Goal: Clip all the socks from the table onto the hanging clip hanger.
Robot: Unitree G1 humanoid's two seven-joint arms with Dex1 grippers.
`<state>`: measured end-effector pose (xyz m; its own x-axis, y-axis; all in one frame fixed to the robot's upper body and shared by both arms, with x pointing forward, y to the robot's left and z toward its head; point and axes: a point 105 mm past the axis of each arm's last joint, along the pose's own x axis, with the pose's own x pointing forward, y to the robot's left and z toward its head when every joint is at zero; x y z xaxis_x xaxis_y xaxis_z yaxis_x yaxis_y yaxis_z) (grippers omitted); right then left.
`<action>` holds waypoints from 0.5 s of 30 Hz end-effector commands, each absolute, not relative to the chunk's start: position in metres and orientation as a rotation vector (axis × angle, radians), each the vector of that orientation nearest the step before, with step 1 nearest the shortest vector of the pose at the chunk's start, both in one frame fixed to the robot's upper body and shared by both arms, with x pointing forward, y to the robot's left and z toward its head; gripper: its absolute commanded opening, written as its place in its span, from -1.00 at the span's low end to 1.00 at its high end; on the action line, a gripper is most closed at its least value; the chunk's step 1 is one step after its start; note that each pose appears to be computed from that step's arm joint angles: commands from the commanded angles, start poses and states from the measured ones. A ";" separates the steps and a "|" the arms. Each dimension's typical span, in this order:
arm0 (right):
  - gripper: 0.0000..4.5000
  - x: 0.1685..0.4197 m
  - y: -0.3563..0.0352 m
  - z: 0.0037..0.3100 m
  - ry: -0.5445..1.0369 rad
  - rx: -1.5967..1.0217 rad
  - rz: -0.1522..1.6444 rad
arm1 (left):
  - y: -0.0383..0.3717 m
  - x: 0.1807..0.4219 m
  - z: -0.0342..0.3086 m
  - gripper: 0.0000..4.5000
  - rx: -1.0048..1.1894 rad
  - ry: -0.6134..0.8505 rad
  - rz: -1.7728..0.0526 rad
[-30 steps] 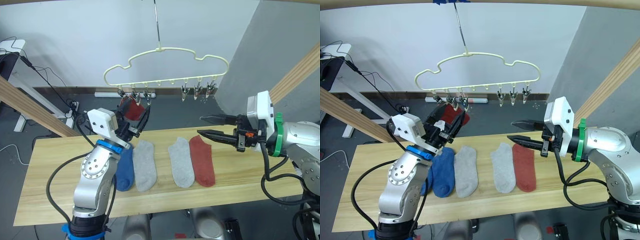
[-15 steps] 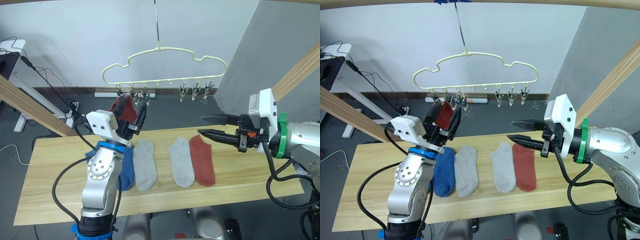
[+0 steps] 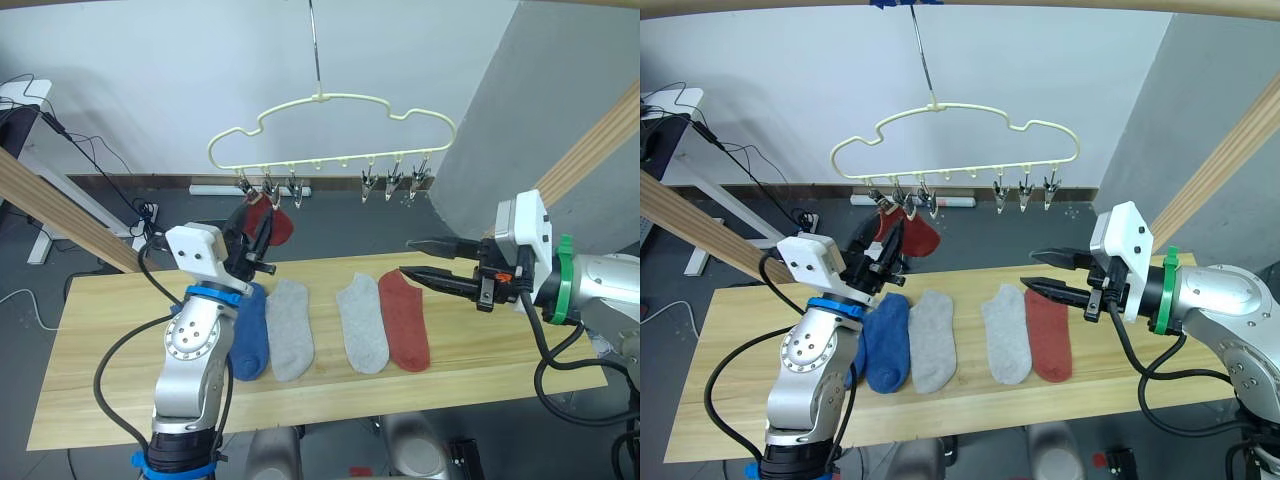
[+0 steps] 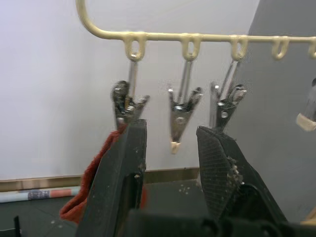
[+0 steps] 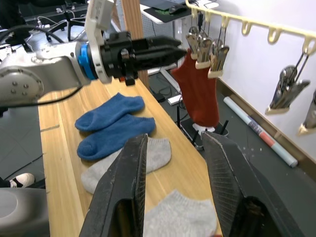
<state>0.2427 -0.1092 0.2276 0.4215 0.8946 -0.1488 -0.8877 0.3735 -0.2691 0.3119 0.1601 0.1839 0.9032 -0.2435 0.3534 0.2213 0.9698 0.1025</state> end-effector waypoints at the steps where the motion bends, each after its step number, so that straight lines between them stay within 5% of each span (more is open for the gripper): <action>1: -0.20 0.242 -0.110 0.231 -0.067 -0.374 1.146 | 0.161 0.316 0.191 -0.22 0.070 -0.410 -0.222; 15: -0.20 0.242 -0.111 0.233 -0.076 -0.404 1.162 | 0.155 0.337 0.195 -0.22 0.039 -0.425 -0.227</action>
<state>0.2466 -0.1121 0.2264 0.4125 0.8970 -0.1589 -0.8822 0.3499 -0.3152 0.3393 0.1551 0.1846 0.9055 -0.2284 0.3577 0.2148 0.9735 0.0779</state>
